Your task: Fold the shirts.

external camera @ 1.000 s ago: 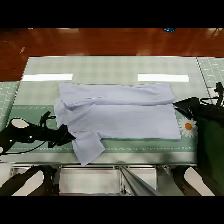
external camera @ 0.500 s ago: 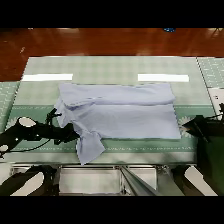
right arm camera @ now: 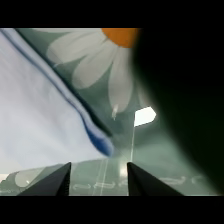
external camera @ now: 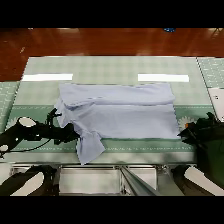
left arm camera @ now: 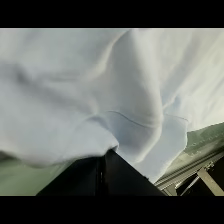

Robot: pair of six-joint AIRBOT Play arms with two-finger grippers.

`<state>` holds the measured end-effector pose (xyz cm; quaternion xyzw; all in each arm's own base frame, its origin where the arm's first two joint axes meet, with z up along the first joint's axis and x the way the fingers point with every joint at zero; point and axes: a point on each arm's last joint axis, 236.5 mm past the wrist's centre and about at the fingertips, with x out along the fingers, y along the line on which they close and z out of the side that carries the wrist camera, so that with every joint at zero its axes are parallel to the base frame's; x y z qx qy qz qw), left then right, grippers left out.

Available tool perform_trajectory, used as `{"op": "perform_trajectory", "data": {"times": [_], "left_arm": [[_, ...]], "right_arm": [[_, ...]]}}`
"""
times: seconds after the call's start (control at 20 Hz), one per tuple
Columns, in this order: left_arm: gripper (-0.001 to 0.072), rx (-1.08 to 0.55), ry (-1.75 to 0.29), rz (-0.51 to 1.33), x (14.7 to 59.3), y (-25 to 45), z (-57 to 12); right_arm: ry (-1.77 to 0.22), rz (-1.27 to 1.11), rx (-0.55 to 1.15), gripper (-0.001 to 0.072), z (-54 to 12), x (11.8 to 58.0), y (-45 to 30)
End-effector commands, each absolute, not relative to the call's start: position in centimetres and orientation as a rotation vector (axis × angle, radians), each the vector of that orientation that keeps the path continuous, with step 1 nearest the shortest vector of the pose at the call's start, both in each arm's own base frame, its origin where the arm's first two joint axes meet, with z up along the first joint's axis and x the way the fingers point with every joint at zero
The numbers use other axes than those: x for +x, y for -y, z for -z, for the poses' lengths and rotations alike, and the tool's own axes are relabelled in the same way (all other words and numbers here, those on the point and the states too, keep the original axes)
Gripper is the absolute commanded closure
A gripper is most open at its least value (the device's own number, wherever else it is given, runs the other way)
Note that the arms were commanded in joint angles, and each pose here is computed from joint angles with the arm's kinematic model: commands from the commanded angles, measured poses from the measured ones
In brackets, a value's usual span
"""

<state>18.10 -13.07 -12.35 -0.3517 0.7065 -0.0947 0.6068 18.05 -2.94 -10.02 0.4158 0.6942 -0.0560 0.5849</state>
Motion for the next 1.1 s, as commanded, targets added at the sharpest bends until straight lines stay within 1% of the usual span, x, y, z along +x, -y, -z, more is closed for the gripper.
{"op": "perform_trajectory", "data": {"times": [0.0,0.2,0.25,0.3,0.35,0.4,0.55,0.65,0.75,0.85,0.95,1.05], "left_arm": [[0.0691,-0.795,-1.617,0.203,18.4,12.7,12.7],[0.0691,-0.795,-1.617,0.203,18.4,12.7,12.7],[0.0691,-0.795,-1.616,0.203,18.5,12.6,12.7],[0.0691,-0.794,-1.612,0.201,18.6,12.6,12.7],[0.0691,-0.791,-1.603,0.202,18.9,12.5,12.6],[0.0691,-0.796,-1.589,0.200,19.5,12.3,12.3],[0.0692,-0.844,-1.538,0.203,21.9,11.0,10.3],[0.0691,-0.837,-1.489,0.272,23.7,10.4,7.8],[0.0692,-0.828,-1.404,0.270,26.6,9.1,5.7],[0.0691,-0.813,-1.344,0.266,29.3,8.3,4.0],[0.0692,-0.781,-1.337,0.299,31.6,8.7,3.2],[0.0691,-0.755,-1.345,0.329,34.0,9.4,3.0]], "right_arm": [[-1.572,0.083,1.040,0.0304,10.8,19.9,2.2],[-1.439,0.056,1.120,0.0304,11.0,23.4,2.1],[-1.415,0.027,1.141,0.0318,10.8,24.0,1.7],[-1.381,-0.029,1.155,0.0451,10.1,24.8,1.1],[-1.337,-0.118,1.158,0.0649,9.0,25.6,0.2],[-1.295,-0.207,1.159,0.0678,7.7,26.3,-0.6],[-1.312,-0.278,1.091,0.0678,5.9,26.5,-0.2],[-1.267,-0.269,1.078,0.0678,4.5,27.8,0.6],[-1.236,-0.273,1.060,0.0679,3.4,28.8,1.2],[-1.256,-0.297,0.994,0.0679,3.1,29.6,0.4],[-1.273,-0.324,0.890,0.0678,3.4,31.2,-1.3],[-1.226,-0.281,0.840,0.0679,3.3,34.6,-1.2]]}}
